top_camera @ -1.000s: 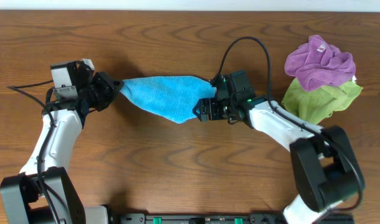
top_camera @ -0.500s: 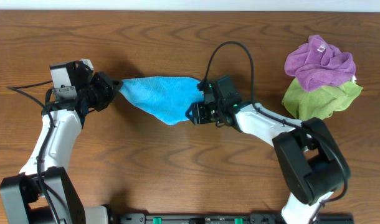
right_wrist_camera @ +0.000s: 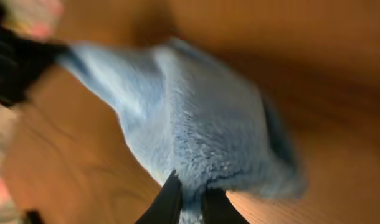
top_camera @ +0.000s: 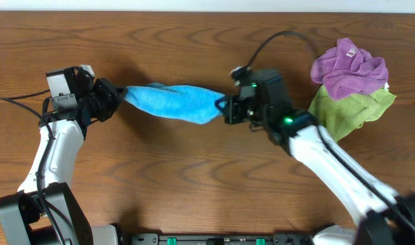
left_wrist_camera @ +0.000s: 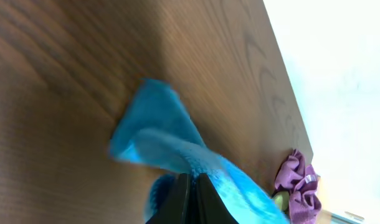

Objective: Fold the cloth
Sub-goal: 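Lift the blue cloth with both grippers and stretch it apart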

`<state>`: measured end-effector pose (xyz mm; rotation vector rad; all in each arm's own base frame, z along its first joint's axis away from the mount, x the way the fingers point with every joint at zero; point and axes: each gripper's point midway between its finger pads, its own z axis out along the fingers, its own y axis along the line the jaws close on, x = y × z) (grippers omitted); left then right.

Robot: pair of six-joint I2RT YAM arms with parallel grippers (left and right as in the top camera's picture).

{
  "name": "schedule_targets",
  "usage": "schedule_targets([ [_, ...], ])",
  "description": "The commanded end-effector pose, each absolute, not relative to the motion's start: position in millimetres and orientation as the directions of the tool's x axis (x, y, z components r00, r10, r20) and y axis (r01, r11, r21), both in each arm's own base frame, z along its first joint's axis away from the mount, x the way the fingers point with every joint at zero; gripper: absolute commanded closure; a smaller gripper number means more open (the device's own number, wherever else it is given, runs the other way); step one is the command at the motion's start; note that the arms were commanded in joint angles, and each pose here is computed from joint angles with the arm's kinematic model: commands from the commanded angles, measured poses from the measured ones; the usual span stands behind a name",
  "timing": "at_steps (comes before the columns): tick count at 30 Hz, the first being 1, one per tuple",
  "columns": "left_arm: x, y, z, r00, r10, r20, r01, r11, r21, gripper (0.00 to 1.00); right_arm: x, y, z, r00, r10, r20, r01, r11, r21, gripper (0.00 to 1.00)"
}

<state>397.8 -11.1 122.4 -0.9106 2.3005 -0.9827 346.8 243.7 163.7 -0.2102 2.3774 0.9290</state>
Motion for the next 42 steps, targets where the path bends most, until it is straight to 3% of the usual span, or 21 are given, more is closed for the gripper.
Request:
schedule_targets([
  [1, 399.3, -11.3, 126.7, -0.679, -0.715, -0.168, -0.376, 0.534, -0.757, 0.94, 354.5, 223.2, 164.1, -0.832, 0.152, -0.533, -0.226, 0.785, 0.576, 0.88],
  [7, 386.2, -13.6, 115.6, -0.713, -0.684, -0.152, -0.393, 0.57, -0.722, 0.94, 364.6, 182.2, 127.8, -0.839, 0.21, -0.501, -0.043, 0.894, 0.447, 0.64],
  [9, 382.7, -12.6, 112.1, -0.712, -0.689, -0.139, -0.414, 0.57, -0.71, 0.94, 362.9, 173.4, 117.5, -0.846, 0.211, -0.489, -0.006, 0.914, 0.405, 0.6],
  [11, 380.7, -12.8, 110.5, -0.716, -0.685, -0.135, -0.417, 0.575, -0.704, 0.94, 358.4, 170.7, 111.3, -0.86, 0.205, -0.467, 0.008, 0.921, 0.39, 0.48],
  [17, 379.9, -11.6, 109.2, -0.713, -0.688, -0.134, -0.425, 0.577, -0.698, 0.94, 330.5, 180.2, 99.6, -0.924, 0.164, -0.347, 0.0, 0.904, 0.427, 0.4],
  [24, 380.4, -7.5, 107.1, -0.704, -0.695, -0.146, -0.436, 0.586, -0.683, 0.94, 317.6, 201.3, 86.7, -0.948, 0.05, -0.314, -0.099, 0.892, 0.441, 0.44],
  [30, 380.5, -6.8, 106.8, -0.702, -0.696, -0.148, -0.439, 0.587, -0.68, 0.94, 318.0, 237.7, 58.4, -0.928, -0.142, -0.345, -0.304, 0.824, 0.477, 0.46],
  [42, 380.5, -6.8, 106.8, -0.702, -0.696, -0.148, -0.439, 0.587, -0.681, 0.94, 327.2, 244.8, 22.5, -0.881, -0.267, -0.39, -0.429, 0.799, 0.421, 0.53],
])
